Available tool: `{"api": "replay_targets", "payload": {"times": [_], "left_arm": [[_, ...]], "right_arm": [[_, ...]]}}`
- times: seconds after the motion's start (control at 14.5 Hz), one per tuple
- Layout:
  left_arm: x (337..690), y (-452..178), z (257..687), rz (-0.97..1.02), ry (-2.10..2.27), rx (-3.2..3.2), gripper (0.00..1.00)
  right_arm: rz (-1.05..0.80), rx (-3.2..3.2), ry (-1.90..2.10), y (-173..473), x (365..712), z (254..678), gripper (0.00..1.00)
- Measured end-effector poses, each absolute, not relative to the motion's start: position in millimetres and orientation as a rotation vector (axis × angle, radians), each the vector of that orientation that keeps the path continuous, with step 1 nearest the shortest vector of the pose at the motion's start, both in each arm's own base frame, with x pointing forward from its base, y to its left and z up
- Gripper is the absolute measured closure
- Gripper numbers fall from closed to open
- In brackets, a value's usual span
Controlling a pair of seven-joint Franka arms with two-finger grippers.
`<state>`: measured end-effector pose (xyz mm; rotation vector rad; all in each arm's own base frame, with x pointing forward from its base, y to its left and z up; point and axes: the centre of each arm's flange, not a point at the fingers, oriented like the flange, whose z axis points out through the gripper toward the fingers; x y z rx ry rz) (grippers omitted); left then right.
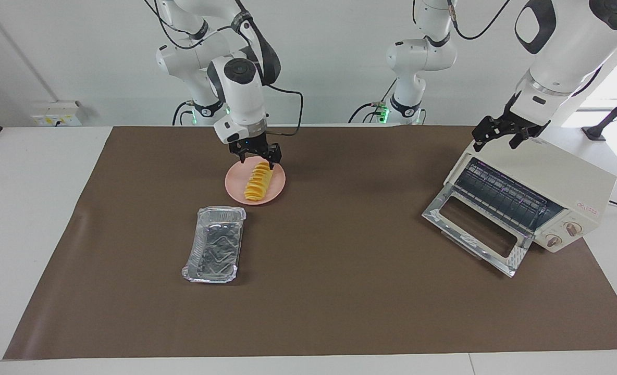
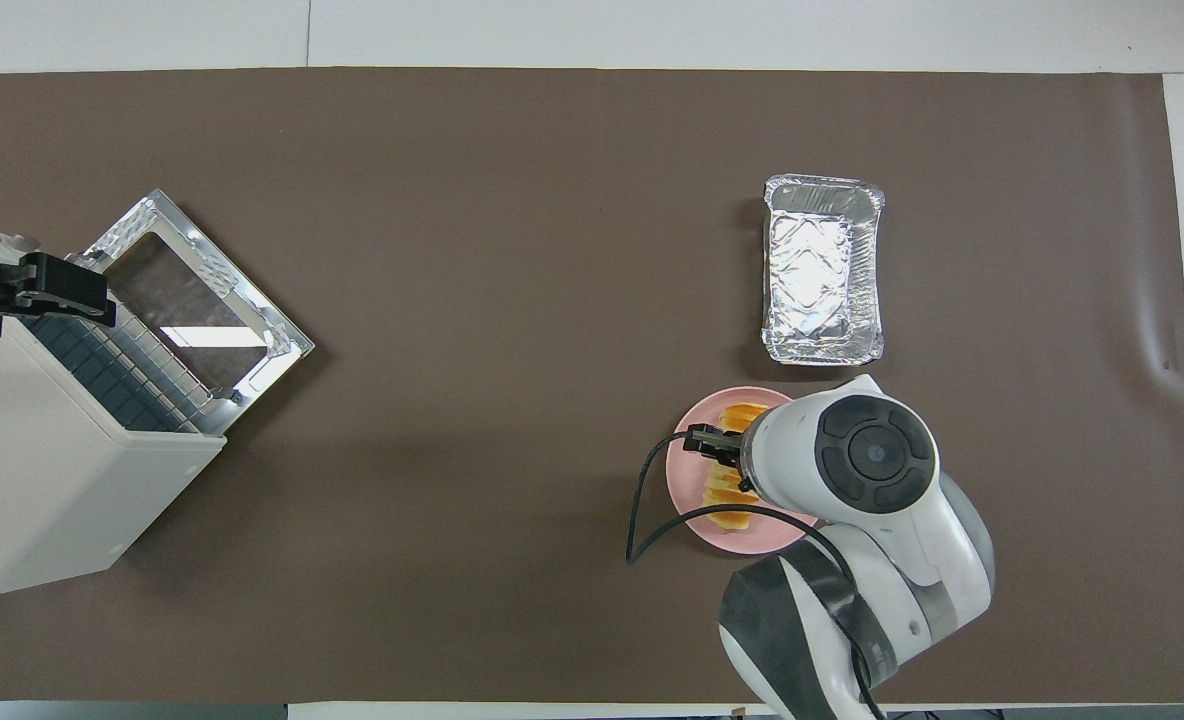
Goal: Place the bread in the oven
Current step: 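Reach the right gripper down to the bread roll on the pink plate, then grasp the bread roll and lift it toward the foil tray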
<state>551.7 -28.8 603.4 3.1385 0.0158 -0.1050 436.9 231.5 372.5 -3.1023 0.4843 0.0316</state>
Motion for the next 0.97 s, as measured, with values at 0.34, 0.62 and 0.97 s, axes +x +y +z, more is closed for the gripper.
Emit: {"api": "replay_targets", "payload": {"times": [0.34, 0.62, 0.97], "left_arm": [[552, -29, 603, -0.105, 0.016, 3.138, 0.0], [552, -29, 603, -0.105, 0.016, 3.138, 0.0], [552, -29, 603, -0.105, 0.016, 3.138, 0.0]], "right_arm": [[-0.031, -3.073, 0.492, 223, 427, 319, 0.0], [-0.036, -3.069, 0.501, 221, 430, 300, 0.0], [-0.033, -3.069, 0.51, 219, 432, 296, 0.44]]}}
